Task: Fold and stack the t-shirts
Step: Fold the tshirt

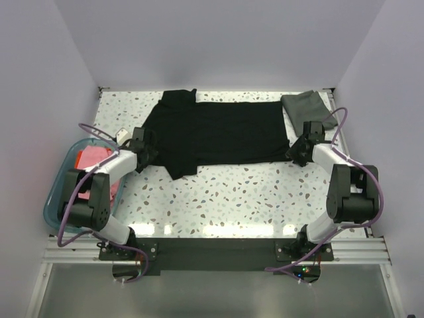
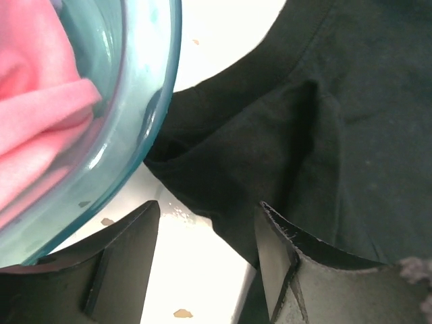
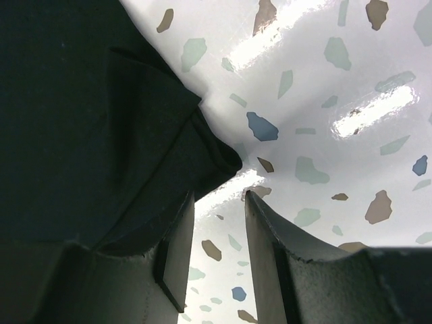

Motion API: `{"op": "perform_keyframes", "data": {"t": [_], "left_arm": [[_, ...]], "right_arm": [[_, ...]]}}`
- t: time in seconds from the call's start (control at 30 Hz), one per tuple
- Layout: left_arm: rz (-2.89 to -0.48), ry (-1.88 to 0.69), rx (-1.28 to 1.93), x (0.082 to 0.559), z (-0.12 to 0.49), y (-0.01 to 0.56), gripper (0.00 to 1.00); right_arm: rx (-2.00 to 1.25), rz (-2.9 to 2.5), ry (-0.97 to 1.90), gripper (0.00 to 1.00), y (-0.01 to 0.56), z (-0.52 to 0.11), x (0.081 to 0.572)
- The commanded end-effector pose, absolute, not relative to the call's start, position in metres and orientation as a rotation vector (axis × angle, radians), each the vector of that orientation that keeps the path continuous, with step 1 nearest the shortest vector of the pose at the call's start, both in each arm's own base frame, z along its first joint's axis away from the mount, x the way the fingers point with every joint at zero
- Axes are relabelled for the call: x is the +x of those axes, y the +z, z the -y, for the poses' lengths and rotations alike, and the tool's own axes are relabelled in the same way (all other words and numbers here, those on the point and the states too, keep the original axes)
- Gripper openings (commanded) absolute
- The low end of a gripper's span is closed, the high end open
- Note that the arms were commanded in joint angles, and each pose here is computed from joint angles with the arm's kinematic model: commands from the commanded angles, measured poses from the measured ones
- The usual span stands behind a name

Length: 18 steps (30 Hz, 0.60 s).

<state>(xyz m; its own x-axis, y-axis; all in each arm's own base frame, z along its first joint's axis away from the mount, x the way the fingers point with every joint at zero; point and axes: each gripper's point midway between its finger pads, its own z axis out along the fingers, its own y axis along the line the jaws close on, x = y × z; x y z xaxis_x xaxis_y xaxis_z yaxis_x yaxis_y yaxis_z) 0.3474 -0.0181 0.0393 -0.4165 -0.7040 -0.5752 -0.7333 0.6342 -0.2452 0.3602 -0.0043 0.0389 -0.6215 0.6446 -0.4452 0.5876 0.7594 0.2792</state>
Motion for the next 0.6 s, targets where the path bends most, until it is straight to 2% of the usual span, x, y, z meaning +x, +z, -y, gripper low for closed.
{"op": "perform_keyframes", "data": {"t": [0.0, 0.23, 0.43, 0.53, 0.57], "left_arm": [[-2.13, 0.115, -1.173, 0.357, 0.001, 0.038, 0.61], [-2.124, 0.119, -1.179, 0.361, -0.011, 0.031, 0.46], [-2.159, 0.101, -1.128, 0.365, -0.007, 0.025, 0.22], [-2.174, 0.093, -1.108, 0.366, -0.005, 0.022, 0.16], [-2.182, 0.088, -1.1, 0.365, -0.004, 0.021, 0.11]], "right_arm": [[0.914, -2.388, 0.156, 0.39, 0.042, 0.004, 0.374], [0.921, -2.397, 0.154, 0.36, 0.035, 0.004, 0.374], [0.929, -2.403, 0.159, 0.33, 0.03, 0.003, 0.375], [0.934, -2.399, 0.155, 0.27, 0.029, 0.004, 0.376], [0.934, -2.402, 0.156, 0.22, 0.028, 0.004, 0.375]]}}
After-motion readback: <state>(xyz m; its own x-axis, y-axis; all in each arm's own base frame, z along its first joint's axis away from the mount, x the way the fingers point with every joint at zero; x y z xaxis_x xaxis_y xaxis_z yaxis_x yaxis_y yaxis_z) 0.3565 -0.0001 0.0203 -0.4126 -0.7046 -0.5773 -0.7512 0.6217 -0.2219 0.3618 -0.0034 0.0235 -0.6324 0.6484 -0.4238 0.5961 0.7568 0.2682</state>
